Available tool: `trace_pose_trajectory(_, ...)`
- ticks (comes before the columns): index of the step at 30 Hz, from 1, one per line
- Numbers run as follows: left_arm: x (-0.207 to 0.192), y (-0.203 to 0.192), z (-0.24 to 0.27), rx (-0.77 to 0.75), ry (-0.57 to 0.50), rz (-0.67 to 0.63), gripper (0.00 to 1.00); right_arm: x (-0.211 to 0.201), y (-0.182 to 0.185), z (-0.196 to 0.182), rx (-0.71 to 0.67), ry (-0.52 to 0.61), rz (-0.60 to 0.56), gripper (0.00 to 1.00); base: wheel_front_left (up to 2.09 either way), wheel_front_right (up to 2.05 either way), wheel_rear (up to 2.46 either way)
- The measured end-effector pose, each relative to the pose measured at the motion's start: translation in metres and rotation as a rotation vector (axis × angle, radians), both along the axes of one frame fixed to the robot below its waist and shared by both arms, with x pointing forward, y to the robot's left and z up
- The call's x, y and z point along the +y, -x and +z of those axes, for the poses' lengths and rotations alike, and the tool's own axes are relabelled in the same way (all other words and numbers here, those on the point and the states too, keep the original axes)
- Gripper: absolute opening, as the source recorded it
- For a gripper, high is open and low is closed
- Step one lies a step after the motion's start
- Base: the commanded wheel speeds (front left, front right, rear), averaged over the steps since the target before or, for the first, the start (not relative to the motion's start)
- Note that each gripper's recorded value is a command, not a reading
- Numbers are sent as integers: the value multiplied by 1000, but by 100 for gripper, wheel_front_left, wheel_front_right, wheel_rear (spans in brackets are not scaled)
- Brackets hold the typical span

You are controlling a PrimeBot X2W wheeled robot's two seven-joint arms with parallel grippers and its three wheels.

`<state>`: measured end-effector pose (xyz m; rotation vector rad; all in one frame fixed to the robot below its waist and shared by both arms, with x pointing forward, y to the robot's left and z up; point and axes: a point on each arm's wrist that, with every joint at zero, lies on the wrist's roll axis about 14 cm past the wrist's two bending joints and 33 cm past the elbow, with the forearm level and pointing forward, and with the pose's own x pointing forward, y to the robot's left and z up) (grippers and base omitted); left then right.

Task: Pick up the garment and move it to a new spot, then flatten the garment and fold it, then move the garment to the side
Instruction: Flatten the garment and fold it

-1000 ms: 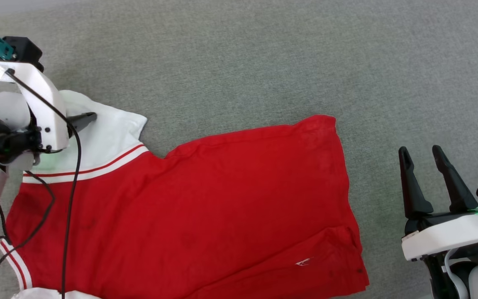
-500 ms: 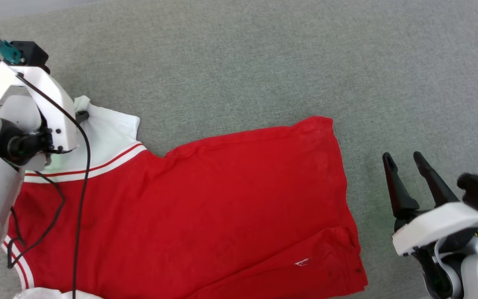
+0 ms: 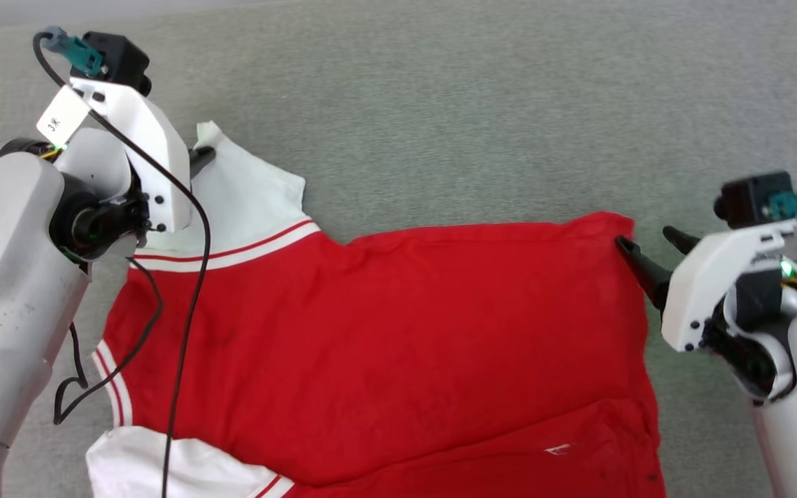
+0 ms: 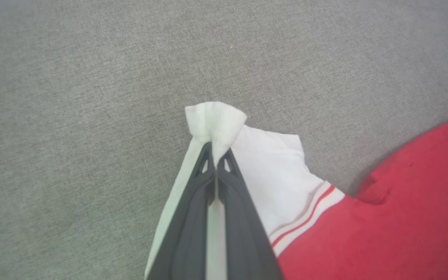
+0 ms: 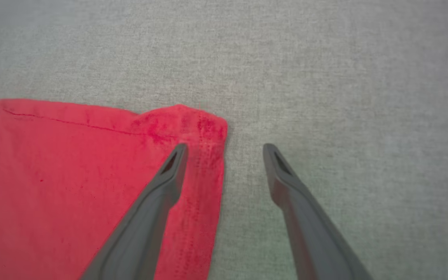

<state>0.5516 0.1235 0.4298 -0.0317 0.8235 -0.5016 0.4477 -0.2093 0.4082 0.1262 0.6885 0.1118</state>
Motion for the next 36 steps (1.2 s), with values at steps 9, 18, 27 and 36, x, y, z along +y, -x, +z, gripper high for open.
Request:
trace_pose_trajectory(9,8,2,10,-60,20,4,0,25,-14,-31,242,79,170,100,0,0,0)
trace_pose_trajectory(18,16,5,14,-85,21,11,0,28,-7,-47,388,67,204,0,0,0,0)
trace_pose_trajectory(27,36,17,36,-183,71,95,0,24,-29,3,144,56,175,0,0,0,0)
trace_pose_trajectory(36,60,66,56,-278,122,205,0,14,3,32,-1,62,124,0,0,0,0)
